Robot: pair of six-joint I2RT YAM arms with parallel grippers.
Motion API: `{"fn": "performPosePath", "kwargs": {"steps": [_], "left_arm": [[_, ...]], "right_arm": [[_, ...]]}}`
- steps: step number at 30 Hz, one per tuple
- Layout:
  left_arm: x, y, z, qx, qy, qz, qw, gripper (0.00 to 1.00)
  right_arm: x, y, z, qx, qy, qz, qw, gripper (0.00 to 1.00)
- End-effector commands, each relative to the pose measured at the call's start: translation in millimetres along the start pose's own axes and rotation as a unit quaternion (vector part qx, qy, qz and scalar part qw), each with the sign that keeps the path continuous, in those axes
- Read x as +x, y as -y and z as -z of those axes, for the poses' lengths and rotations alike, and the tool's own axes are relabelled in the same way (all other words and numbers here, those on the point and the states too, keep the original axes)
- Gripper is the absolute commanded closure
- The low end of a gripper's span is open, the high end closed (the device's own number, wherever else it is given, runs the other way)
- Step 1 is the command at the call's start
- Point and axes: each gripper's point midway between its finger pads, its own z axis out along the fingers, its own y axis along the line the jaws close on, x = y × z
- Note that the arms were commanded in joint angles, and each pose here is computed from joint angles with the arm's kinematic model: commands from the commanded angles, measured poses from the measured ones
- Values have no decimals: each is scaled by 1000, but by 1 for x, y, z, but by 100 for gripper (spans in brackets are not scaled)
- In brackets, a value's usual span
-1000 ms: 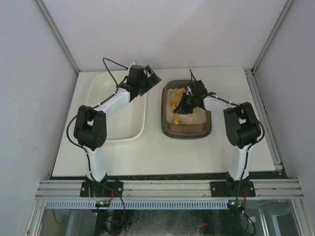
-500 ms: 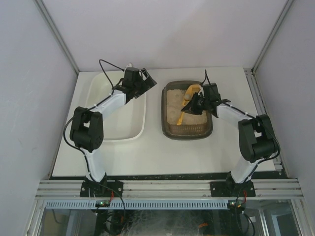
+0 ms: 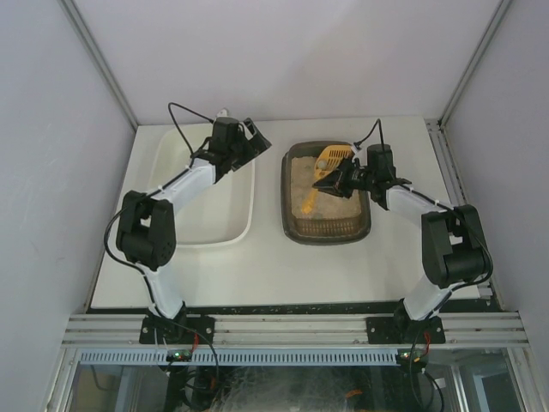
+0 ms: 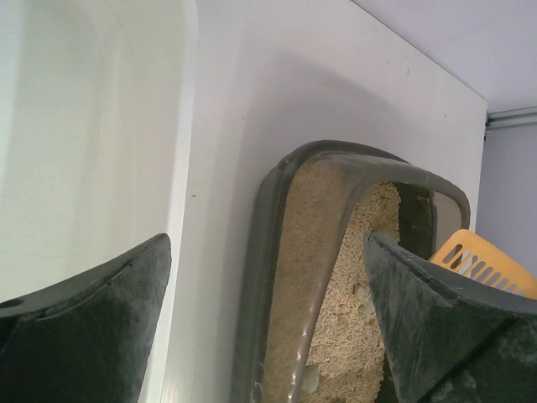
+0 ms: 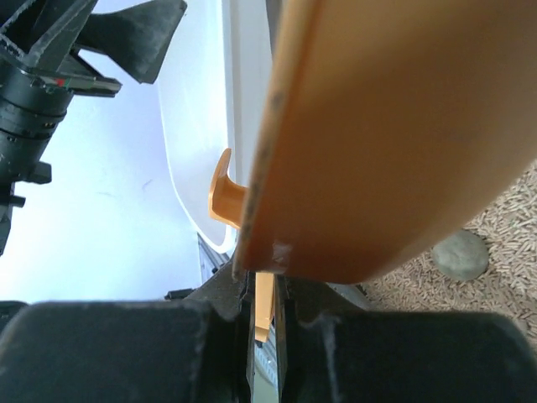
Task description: Clean the litter box
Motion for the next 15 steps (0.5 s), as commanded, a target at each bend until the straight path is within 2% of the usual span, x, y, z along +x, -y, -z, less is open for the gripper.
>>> {"fn": "performPosePath", "kwargs": {"steps": [1,5,10,15], "left_arm": [[-18,19,29,34,21,-16,999,1],[-17,19,45,37,19,-36,999,1],[-17,10,68,24,21,-79,996,1],[-16,-6,94,8,33,-127,991,1]], "right_arm": [[6,-33,15,-66,-3,18,998,100],[34,-32,30,-91,-17,27,995,100],[53,-43,60,-175,-1,69,982,100],[55,-45,85,-245,17,36,969,100]]}}
